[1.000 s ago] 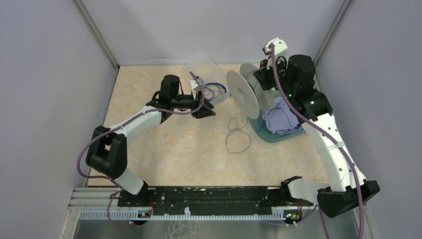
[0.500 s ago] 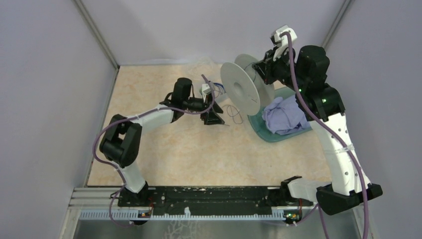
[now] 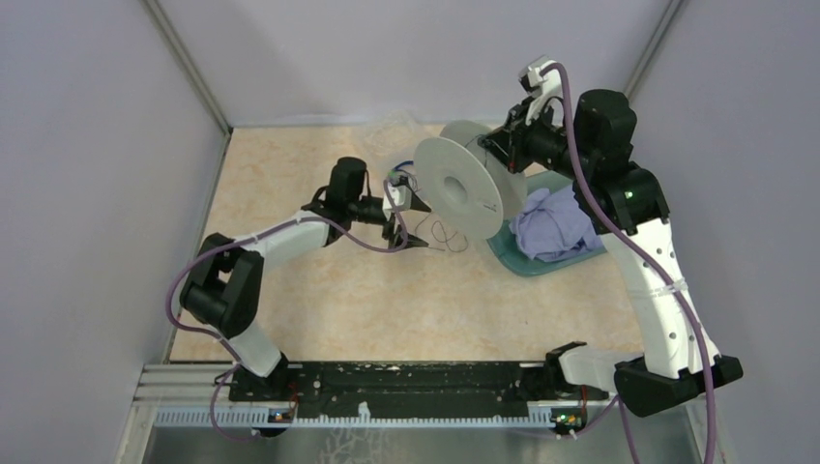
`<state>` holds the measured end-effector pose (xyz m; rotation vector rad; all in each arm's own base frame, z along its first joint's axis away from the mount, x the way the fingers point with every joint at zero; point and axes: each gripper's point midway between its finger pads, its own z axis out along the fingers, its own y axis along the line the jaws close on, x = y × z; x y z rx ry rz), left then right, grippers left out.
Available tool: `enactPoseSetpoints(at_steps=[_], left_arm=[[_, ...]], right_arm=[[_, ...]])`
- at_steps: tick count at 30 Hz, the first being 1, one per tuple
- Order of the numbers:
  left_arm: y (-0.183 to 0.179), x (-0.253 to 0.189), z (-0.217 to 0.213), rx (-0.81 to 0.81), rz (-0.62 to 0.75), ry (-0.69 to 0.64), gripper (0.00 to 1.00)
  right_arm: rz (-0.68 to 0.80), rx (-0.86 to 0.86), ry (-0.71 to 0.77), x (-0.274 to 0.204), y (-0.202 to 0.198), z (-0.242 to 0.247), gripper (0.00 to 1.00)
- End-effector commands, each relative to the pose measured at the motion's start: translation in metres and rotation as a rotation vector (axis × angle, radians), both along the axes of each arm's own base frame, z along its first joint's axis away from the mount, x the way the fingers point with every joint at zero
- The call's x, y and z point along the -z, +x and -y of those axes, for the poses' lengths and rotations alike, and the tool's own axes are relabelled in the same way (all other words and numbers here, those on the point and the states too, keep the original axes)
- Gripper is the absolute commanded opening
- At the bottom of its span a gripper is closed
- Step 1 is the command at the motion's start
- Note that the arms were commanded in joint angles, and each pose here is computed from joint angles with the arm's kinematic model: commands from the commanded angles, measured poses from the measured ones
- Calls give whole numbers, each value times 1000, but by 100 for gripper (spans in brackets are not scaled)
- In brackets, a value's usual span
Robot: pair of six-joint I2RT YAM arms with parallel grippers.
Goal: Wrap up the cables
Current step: Wrap the cable around the cable reel.
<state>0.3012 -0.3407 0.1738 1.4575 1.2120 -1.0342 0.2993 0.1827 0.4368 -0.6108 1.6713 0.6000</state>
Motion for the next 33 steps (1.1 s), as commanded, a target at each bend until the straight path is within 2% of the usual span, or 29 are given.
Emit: enactPoseSetpoints(at_steps=[1,9,19,24,33], left_arm=[[-6,-5,0,152,179,-16,88],[-12,15,12,268,238,21,87],[-37,45,1,390,274,87,69],[-44,58,6,414,280,127,56],[-47,59,16,396,271,121,47]], right_arm=[[99,-122,98,-46,-23,-16,0],[73,-160,108,-41,-24,-22,0],[73,-144,97,-38,-20,-19,0],[69,-133,93,-34,-17,-18,0],[50,-125,91,-25,-13,-17,0]])
